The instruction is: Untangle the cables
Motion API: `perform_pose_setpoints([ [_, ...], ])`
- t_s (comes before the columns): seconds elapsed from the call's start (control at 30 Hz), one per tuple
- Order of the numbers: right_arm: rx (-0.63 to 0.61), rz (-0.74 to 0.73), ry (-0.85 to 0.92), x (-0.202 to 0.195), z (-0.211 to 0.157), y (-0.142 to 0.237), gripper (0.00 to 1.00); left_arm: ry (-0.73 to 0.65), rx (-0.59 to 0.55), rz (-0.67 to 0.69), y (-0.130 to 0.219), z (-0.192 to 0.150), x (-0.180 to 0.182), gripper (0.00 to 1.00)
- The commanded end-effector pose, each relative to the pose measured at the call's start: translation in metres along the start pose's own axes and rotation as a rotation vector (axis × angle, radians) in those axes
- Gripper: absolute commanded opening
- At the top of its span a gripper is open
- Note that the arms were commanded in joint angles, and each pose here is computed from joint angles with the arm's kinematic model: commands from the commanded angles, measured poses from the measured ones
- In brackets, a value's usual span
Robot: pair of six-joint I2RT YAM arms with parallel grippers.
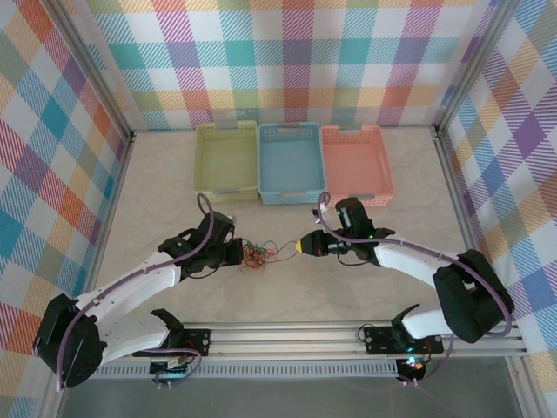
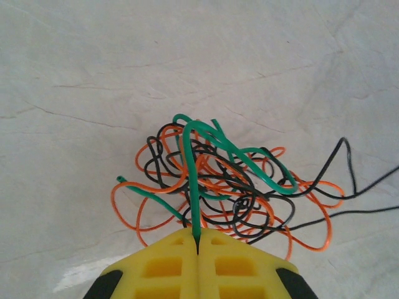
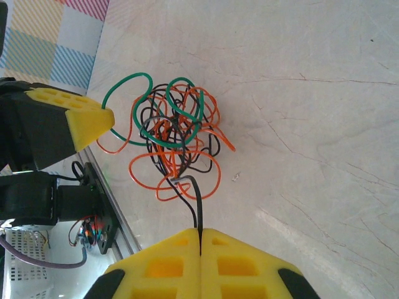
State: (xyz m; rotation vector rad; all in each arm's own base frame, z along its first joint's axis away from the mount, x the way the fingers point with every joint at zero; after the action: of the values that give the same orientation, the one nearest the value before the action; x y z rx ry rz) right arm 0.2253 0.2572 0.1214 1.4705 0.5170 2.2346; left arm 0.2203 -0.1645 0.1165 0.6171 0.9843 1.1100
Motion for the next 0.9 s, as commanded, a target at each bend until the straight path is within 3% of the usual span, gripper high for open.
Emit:
perform_pose_setpoints([
  [0.0, -0.050, 0.010, 0.004, 0.003, 0.007, 0.006, 0.00, -0.004, -0.036, 0.076, 0.004, 0.007, 0.014, 0.00],
  [0.37, -0.073, -0.009, -0.034, -0.004, 0.010, 0.010, 0.00, 0.008, -0.105, 0.111, 0.008, 0.025, 0.024, 0.00],
  [0.87, -0.155, -0.016, -0.185, -0.030, 0.023, 0.025, 0.00, 0.125, -0.192, 0.189, 0.017, 0.020, 0.062, 0.00],
])
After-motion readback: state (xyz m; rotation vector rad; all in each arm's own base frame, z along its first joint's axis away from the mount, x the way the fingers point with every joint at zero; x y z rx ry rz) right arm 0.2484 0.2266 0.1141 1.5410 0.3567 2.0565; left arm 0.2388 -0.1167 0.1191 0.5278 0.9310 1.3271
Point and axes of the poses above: each hand's point on the last joint's axis, 136 mm out from that joint toward the fingers, its own y axis back along the fingers, its own x axis along the line the jaws close on, z = x × y, the point moved 2 cm from there along y, back along the fingers, and after that the axes turned 3 degrees about -y, right-handed, at the moved point
